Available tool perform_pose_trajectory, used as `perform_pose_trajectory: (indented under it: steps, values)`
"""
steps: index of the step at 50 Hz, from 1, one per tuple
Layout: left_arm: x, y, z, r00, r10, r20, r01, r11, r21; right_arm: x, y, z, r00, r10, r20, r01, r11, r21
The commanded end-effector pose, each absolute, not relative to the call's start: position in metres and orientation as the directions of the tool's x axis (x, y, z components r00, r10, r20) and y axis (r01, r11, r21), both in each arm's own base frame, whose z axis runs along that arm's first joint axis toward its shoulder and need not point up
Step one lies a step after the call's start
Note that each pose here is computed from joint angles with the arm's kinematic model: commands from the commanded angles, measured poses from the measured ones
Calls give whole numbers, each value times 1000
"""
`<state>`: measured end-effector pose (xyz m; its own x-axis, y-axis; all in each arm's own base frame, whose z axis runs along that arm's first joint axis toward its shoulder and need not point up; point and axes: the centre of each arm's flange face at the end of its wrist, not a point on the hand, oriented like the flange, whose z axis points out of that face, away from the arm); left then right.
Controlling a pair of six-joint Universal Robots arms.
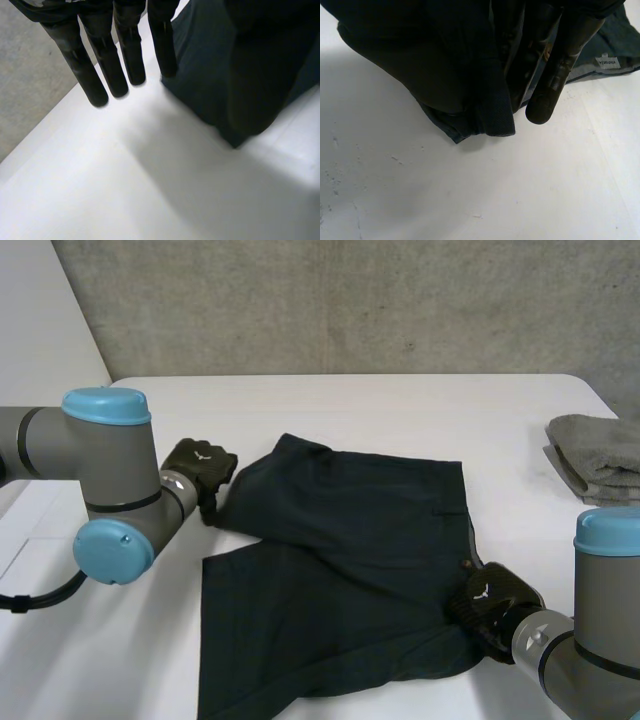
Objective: Fold the laundry.
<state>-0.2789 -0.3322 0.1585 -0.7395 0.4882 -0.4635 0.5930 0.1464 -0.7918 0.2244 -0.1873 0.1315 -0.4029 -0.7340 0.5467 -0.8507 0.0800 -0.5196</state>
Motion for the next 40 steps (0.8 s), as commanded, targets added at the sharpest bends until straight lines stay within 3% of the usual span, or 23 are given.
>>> perform_pose_trajectory:
  steps: [1, 4, 12, 17, 23, 25, 31, 40]
  values:
    - [-276, -332, 159, -733, 466, -496, 617, 147, -773, 224, -187, 131, -403, -734, 547, -851, 80, -519]
    - [-276, -329, 160, -737, 469, -486, 608, 148, -780, 224, -188, 131, -407, -732, 547, -850, 83, -521]
    - [-273, -312, 198, -762, 443, -471, 555, 73, -829, 225, -197, 136, -436, -698, 568, -832, 74, -549]
    - [-271, -282, 212, -739, 526, -420, 516, 42, -855, 226, -200, 139, -490, -684, 540, -800, 107, -591]
    - [-257, -240, 220, -763, 571, -301, 450, 136, -883, 227, -210, 144, -584, -646, 492, -733, 159, -661]
    - [-249, -218, 221, -785, 579, -221, 410, 217, -886, 226, -213, 144, -608, -632, 480, -715, 173, -677]
    - [-242, -168, 214, -796, 601, -74, 370, 386, -845, 226, -216, 146, -632, -617, 469, -695, 183, -696]
    - [-236, -129, 184, -773, 633, -28, 431, 493, -756, 227, -222, 147, -676, -587, 445, -648, 187, -739]
